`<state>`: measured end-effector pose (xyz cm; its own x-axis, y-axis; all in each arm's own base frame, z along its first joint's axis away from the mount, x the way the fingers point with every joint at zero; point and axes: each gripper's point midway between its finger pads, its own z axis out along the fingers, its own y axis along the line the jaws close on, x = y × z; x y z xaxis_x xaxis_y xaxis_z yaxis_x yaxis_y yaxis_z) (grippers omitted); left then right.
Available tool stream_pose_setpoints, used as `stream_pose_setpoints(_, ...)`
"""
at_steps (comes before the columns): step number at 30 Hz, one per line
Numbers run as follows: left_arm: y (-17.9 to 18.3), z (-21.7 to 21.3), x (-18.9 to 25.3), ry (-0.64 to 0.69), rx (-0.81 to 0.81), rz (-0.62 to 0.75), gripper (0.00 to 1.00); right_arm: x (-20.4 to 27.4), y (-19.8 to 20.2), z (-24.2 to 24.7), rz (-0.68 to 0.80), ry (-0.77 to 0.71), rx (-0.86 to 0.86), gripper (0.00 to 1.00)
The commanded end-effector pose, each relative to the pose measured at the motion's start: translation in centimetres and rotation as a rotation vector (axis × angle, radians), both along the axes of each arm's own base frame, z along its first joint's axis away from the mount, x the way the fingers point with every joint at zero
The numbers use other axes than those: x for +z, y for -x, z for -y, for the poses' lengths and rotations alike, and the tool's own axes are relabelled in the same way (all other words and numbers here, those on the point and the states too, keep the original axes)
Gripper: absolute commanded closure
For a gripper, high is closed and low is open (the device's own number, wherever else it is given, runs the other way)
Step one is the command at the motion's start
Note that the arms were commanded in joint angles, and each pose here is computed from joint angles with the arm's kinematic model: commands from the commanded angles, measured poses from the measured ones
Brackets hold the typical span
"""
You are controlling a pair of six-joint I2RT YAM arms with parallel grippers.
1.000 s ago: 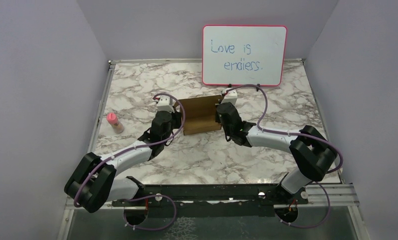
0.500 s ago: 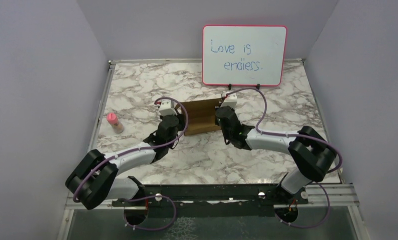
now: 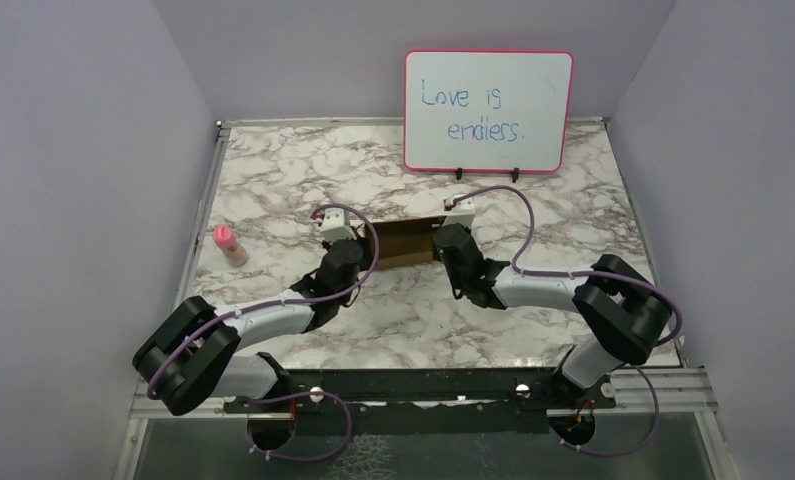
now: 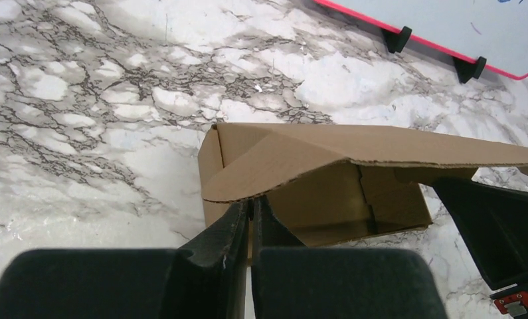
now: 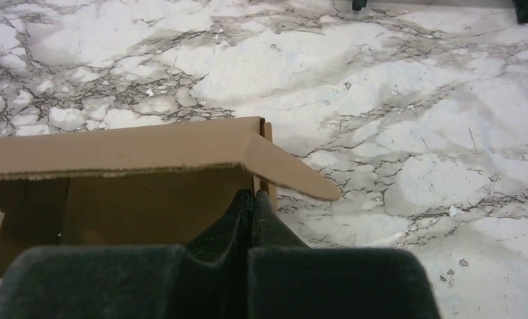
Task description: Fold the paper box
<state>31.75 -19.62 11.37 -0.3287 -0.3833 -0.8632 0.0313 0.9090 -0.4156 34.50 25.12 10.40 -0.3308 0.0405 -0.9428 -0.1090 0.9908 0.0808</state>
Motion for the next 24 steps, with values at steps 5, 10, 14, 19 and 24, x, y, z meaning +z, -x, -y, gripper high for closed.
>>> stream_pose_setpoints(5,1.2,-0.6,-1.6,0.014,0.004,-0.023,0.91,-1.5,1.4,0.5,-0.042,0.003,0.024,0.97)
stream_pose_setpoints(10,1.8,-0.7,-2.2,0.025,-0.007,-0.038,0.83,-1.7,1.8,0.7,-0.050,-0.005,0.032,0.90)
stream_pose_setpoints(14,2.4,-0.6,-2.0,0.049,-0.029,-0.038,0.67,-1.7,2.3,0.7,-0.060,-0.015,0.050,0.81)
stream_pose_setpoints(19,3.6,-0.8,-0.9,0.088,-0.068,-0.012,0.52,-1.3,3.1,1.3,-0.080,-0.014,0.055,0.65)
stream_pose_setpoints(24,5.3,-1.4,-0.5,0.112,-0.104,-0.021,0.43,-0.5,4.3,2.4,-0.091,-0.021,0.060,0.49)
